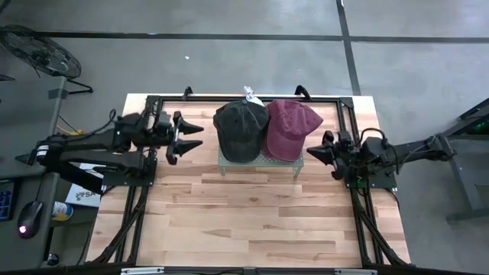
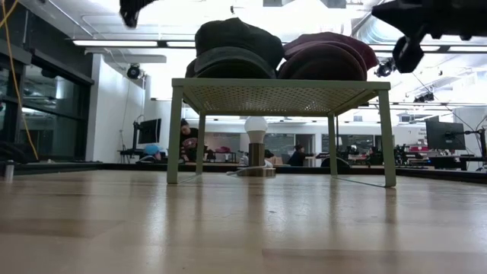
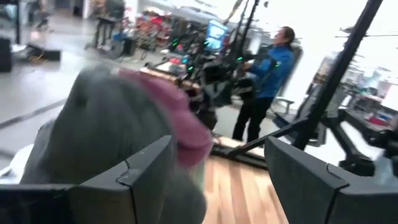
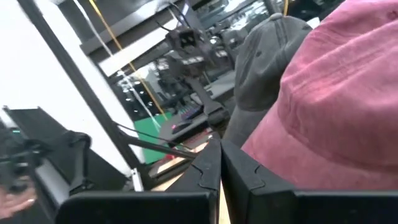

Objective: Pick & Place hat
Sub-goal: Return to Home Position

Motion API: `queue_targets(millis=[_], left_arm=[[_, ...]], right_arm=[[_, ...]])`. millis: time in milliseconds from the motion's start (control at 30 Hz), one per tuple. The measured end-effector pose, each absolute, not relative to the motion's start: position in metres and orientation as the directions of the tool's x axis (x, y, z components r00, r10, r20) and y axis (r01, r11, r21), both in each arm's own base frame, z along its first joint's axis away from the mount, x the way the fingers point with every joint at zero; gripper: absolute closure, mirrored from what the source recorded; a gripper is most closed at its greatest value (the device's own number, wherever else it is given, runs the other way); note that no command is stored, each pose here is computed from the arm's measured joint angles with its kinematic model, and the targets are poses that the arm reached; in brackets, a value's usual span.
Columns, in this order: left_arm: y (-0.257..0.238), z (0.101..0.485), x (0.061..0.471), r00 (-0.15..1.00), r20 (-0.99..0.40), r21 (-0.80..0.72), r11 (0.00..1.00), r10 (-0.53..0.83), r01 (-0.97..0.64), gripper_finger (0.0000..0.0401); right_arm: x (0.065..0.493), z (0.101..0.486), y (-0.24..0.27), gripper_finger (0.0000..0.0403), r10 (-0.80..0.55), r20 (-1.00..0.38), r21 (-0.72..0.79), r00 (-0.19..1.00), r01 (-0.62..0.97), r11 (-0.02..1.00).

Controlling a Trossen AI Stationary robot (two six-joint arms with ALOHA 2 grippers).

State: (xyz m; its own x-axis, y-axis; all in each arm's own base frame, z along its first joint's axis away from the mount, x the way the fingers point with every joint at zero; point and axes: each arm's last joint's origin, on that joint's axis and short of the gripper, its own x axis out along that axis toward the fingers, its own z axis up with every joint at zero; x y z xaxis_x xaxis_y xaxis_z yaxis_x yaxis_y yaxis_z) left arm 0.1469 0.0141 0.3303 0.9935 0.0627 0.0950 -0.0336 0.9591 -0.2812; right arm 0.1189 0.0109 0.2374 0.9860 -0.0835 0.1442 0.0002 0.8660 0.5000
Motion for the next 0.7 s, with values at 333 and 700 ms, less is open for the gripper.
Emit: queue_targets(millis=[333,700], left_arm=[[0.014,0.281,0.138,0.987,0.093,-0.321,0.943,0.129,-0.093,0.0153],[0.015,0.233,0.138,0.966,0.18,-0.389,0.915,0.186,-0.103,0.0153]], right_arm=[[0.099,0.214,0.009,0.0403,-0.045,0.154,0.51,0.987,-0.041,0.859],[0.087,0.205,0.009,0.0403,0.004,0.099,0.522,0.995,-0.055,0.851]])
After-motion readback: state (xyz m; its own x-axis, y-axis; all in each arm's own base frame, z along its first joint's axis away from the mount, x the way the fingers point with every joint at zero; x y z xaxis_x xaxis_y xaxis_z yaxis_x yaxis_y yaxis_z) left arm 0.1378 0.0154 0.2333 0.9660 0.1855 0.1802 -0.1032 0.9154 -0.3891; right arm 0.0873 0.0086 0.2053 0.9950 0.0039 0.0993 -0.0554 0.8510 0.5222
